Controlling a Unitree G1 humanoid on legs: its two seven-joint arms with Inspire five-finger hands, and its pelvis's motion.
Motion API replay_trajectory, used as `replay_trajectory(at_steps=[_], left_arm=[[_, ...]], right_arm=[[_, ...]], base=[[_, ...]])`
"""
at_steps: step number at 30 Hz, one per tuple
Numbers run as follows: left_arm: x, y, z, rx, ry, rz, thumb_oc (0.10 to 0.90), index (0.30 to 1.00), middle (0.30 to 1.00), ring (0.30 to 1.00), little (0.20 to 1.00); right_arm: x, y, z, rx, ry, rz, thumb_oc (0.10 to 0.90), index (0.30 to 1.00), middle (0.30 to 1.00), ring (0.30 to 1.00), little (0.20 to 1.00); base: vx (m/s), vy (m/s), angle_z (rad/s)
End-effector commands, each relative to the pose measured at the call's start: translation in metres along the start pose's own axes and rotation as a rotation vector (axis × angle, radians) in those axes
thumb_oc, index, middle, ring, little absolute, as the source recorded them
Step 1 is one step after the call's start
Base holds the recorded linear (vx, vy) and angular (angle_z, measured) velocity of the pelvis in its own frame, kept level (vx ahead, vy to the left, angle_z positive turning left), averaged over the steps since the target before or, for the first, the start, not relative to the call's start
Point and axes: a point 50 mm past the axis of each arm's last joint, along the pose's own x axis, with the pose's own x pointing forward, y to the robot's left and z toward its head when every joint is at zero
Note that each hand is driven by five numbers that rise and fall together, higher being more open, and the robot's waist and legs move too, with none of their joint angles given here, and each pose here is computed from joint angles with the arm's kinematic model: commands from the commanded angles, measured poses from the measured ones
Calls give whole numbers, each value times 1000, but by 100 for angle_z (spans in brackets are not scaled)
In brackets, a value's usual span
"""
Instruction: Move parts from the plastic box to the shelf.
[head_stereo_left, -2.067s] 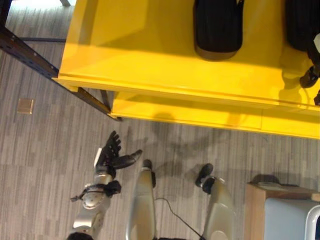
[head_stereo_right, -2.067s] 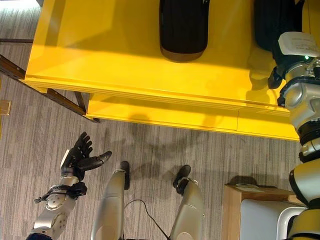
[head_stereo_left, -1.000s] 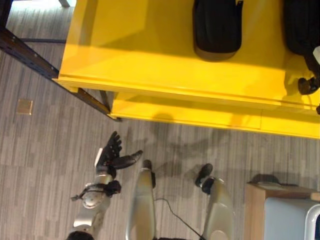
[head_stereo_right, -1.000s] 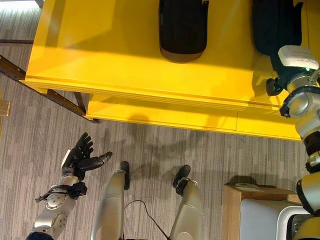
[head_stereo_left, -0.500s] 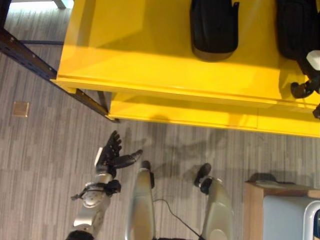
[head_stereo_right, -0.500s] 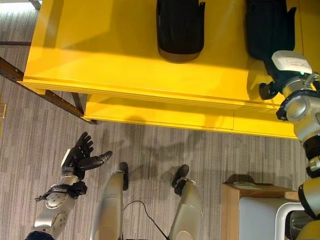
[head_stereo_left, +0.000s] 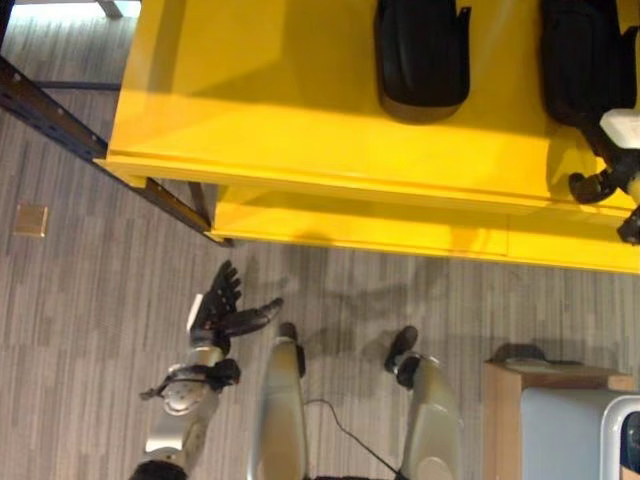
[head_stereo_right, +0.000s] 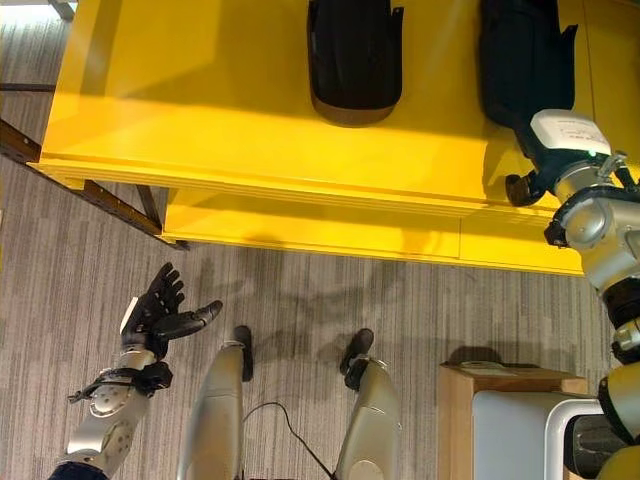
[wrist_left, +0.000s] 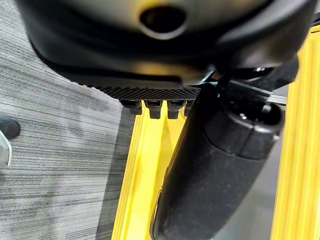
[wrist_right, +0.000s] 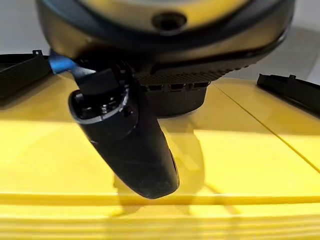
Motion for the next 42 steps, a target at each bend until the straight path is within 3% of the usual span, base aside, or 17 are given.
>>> replay_trajectory(at_steps=[1, 42], left_arm=[[-2, 8, 26, 23, -142, -14, 900, 1000, 1000, 1000, 1000], [-5, 16, 26, 28, -145, 23, 900, 1000, 1000, 1000, 1000]], right_arm=[[-5, -15, -13, 14, 31, -42, 900, 1000, 1000, 1000, 1000], [-26, 18, -25, 111, 38, -3, 900, 1000, 1000, 1000, 1000]], base=[[0, 0, 0], [-1, 0, 0]])
